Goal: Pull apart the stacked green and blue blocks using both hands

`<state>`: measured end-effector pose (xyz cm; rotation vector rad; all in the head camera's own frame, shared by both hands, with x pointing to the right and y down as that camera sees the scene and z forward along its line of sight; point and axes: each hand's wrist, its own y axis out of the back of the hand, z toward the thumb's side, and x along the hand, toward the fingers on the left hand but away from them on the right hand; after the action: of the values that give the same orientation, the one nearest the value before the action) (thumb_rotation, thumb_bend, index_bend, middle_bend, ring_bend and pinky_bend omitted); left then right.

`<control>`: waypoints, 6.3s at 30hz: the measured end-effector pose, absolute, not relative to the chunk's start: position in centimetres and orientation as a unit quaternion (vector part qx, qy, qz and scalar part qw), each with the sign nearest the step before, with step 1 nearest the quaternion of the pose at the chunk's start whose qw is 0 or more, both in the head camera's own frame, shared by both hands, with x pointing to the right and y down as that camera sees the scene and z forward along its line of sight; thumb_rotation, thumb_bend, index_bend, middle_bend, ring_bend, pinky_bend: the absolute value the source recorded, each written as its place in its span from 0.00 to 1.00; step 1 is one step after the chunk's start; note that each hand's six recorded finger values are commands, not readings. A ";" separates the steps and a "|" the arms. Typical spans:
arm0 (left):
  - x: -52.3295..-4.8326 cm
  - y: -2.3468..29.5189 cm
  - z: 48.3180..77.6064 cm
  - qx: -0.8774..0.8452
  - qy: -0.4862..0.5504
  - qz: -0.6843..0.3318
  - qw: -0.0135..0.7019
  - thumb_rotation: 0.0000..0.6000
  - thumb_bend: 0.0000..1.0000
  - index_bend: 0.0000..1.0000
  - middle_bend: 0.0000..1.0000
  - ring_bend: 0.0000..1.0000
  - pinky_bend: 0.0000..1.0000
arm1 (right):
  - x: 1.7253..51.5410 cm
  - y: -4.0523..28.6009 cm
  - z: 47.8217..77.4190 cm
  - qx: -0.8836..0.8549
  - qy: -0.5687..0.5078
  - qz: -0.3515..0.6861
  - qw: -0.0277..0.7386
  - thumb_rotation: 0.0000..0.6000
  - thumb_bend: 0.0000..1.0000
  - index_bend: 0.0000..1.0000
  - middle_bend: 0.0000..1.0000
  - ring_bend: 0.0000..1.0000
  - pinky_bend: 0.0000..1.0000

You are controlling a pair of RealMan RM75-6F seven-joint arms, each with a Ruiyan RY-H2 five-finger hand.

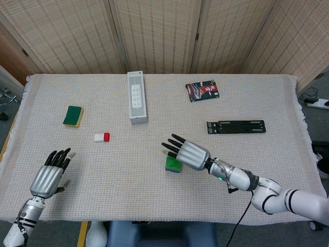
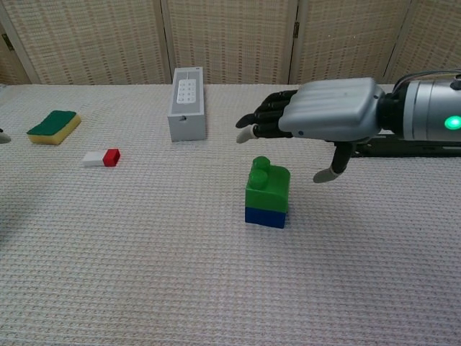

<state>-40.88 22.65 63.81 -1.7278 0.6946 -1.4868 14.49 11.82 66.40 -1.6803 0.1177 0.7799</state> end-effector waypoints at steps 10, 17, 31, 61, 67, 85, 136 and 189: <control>-41.1 22.5 63.9 -0.673 0.272 -0.582 0.367 1.00 0.37 0.00 0.00 0.00 0.00 | 12.5 12.3 68.2 -0.719 0.078 0.338 0.602 1.00 0.27 0.00 0.02 0.06 0.00; -41.3 22.4 63.9 -0.673 0.274 -0.582 0.365 1.00 0.37 0.00 0.00 0.00 0.00 | 12.0 12.7 68.7 -0.715 0.094 0.337 0.605 1.00 0.27 0.00 0.04 0.07 0.00; -41.3 22.3 63.8 -0.676 0.281 -0.577 0.362 1.00 0.37 0.00 0.00 0.00 0.00 | 11.7 13.3 70.0 -0.713 0.106 0.346 0.600 1.00 0.27 0.08 0.08 0.10 0.00; -41.8 22.3 63.8 -0.676 0.281 -0.577 0.362 1.00 0.37 0.00 0.00 0.00 0.00 | 11.2 13.0 70.5 -0.717 0.087 0.337 0.603 1.00 0.27 0.55 0.21 0.19 0.00; -41.8 22.3 63.9 -0.676 0.280 -0.578 0.361 1.00 0.37 0.00 0.00 0.00 0.00 | 11.0 13.0 70.3 -0.721 0.076 0.330 0.605 1.00 0.27 0.73 0.30 0.24 0.00; -41.5 22.1 63.6 -0.691 0.289 -0.560 0.355 1.00 0.37 0.02 0.00 0.00 0.00 | 10.5 12.5 69.3 -0.730 0.047 0.311 0.607 1.00 0.29 1.00 0.39 0.33 0.00; -27.4 16.7 69.3 -0.934 0.188 -0.274 -0.131 1.00 0.36 0.14 0.00 0.00 0.00 | 6.6 13.7 61.0 -0.791 0.005 0.242 0.561 1.00 0.29 1.00 0.39 0.34 0.00; -23.2 17.8 71.9 -0.932 0.155 -0.255 -0.204 1.00 0.36 0.19 0.00 0.00 0.00 | 4.7 14.2 62.9 -0.800 -0.003 0.235 0.552 1.00 0.29 1.00 0.39 0.35 0.00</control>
<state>-23.17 17.76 71.89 -3.3828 0.5622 -0.9247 4.68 14.22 62.87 -1.8915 -0.0059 0.5553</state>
